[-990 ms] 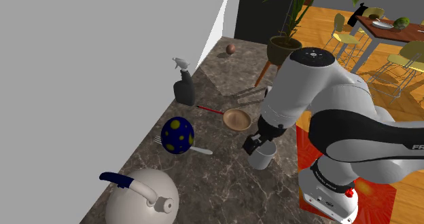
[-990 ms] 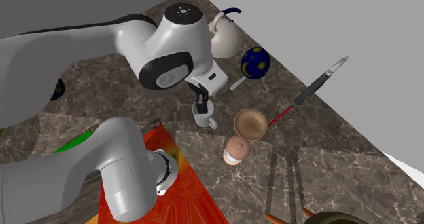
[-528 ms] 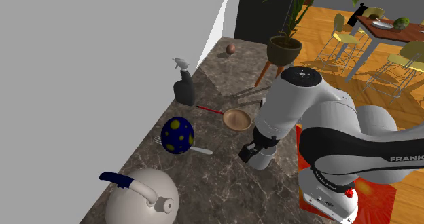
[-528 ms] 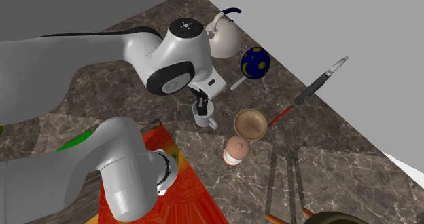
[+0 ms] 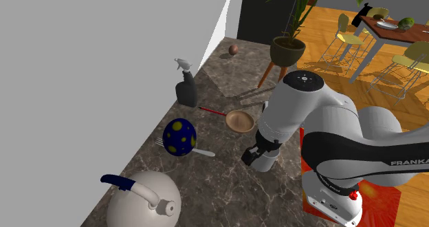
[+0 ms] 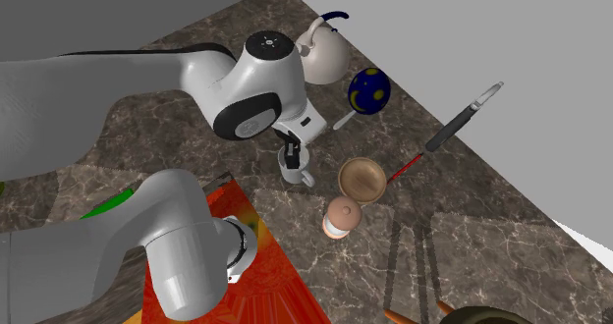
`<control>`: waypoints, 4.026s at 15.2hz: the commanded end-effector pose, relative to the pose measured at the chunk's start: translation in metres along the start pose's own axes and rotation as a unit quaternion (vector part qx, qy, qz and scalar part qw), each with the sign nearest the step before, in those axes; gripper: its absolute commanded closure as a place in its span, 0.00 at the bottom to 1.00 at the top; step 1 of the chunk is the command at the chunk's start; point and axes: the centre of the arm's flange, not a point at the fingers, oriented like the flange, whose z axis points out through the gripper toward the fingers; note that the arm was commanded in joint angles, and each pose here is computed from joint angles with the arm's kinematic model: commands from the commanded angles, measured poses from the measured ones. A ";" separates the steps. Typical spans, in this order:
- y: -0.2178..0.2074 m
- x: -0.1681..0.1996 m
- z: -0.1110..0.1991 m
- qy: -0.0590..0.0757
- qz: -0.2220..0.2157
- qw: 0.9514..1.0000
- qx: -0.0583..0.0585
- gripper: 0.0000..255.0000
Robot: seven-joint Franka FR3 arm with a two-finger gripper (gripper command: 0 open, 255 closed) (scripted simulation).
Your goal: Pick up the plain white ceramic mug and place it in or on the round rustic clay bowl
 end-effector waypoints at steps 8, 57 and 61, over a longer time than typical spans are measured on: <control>0.000 0.000 0.000 0.000 0.000 1.000 0.000 1.00; 0.057 0.198 -0.086 0.000 0.000 1.000 0.000 1.00; 0.056 0.197 -0.065 0.000 0.000 1.000 0.000 1.00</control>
